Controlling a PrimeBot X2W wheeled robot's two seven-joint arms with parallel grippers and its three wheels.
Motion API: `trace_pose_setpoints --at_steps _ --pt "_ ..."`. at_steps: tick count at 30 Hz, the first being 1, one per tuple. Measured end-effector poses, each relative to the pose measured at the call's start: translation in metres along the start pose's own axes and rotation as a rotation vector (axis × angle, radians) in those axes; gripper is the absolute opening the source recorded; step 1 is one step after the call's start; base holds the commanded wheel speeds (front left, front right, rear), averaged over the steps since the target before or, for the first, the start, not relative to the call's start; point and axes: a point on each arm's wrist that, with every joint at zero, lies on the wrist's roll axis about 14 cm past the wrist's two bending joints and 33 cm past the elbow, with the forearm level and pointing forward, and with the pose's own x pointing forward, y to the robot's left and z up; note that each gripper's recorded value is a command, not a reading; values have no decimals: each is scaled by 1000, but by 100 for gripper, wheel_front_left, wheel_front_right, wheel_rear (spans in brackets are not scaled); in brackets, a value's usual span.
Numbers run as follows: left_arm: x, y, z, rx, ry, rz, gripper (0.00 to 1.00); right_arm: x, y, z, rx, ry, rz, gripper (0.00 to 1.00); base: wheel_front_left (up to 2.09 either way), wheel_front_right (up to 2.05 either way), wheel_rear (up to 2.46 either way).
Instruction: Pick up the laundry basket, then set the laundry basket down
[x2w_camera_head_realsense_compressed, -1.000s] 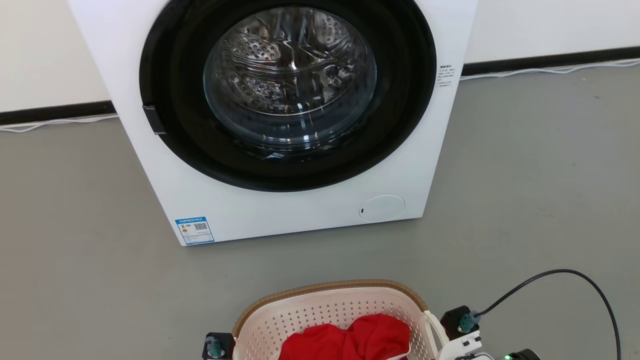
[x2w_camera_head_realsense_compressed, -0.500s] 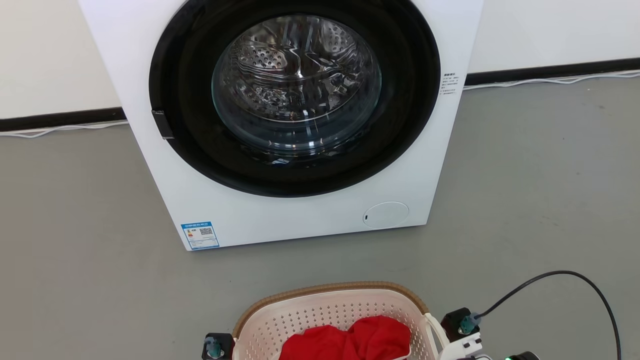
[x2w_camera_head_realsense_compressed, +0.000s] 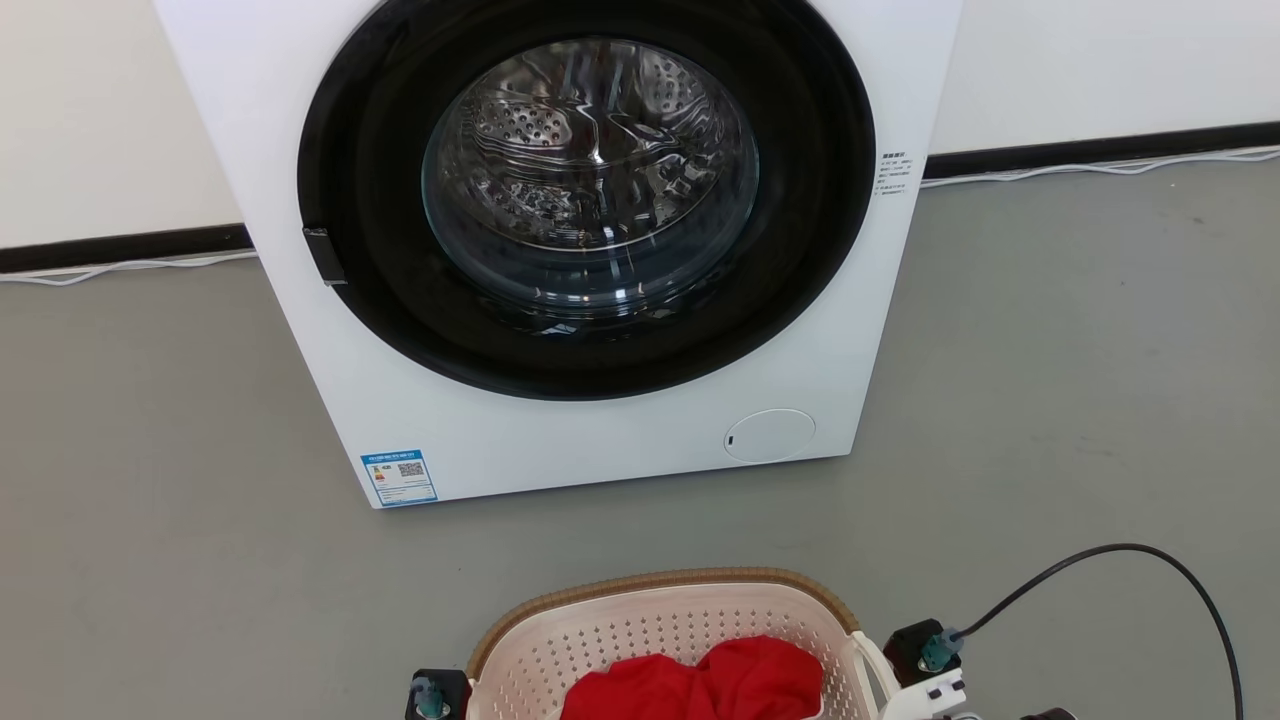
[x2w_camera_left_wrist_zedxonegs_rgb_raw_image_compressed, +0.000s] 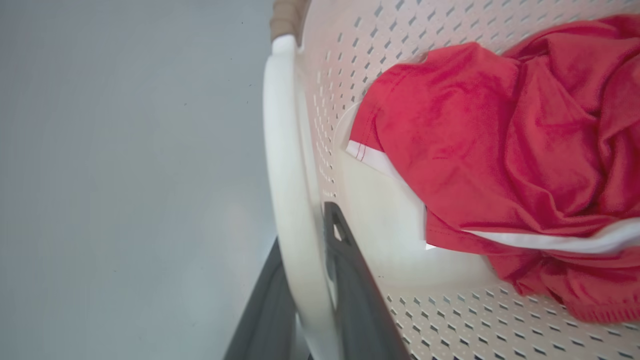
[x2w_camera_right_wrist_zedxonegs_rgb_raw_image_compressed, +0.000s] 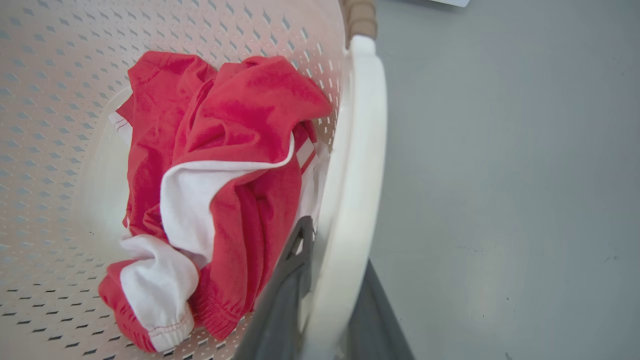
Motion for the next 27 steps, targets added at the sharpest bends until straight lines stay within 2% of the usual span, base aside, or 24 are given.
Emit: trace_pose_setpoints --at_steps 27 --pt "2 -2 -6 11 20 -4 0 2 0 -6 11 20 2 0 0 0 0"
